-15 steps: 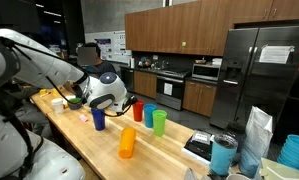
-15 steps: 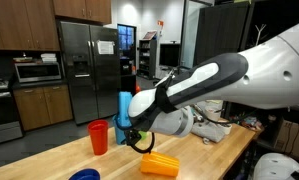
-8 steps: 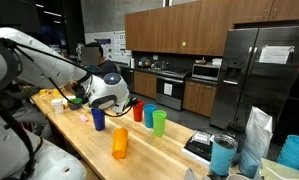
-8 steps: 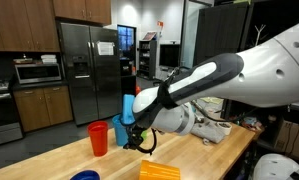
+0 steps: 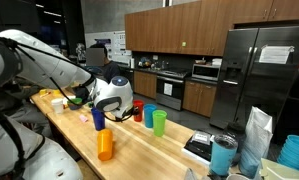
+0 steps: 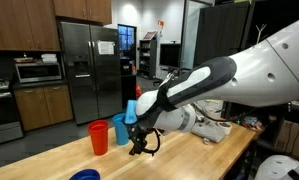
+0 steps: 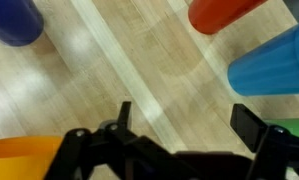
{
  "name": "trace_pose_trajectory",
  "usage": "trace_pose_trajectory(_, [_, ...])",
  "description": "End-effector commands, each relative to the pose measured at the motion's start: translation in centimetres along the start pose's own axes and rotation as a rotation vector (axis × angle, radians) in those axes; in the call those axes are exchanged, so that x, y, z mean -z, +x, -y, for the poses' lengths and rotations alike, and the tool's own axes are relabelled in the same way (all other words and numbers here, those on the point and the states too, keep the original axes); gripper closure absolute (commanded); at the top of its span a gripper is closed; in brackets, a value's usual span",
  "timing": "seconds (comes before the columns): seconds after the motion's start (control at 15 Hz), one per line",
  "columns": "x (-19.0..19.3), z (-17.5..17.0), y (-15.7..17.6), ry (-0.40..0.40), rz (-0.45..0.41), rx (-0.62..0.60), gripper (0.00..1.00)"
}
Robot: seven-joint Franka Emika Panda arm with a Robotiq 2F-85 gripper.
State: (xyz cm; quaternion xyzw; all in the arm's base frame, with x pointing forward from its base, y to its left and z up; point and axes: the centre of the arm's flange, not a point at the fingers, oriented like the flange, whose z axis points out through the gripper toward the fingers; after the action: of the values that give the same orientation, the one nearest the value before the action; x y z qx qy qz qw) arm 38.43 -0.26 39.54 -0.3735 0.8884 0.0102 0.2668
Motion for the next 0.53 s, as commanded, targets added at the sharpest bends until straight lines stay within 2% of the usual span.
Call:
trace_pose_trajectory(0.0, [-0.03,0.01,0.07,-0.004,-0.003,-0.006,0.00])
trace_pose_trajectory(0.47, [-0.08,-0.07,0.07,-0.008,-0.005,-0.016,0.00])
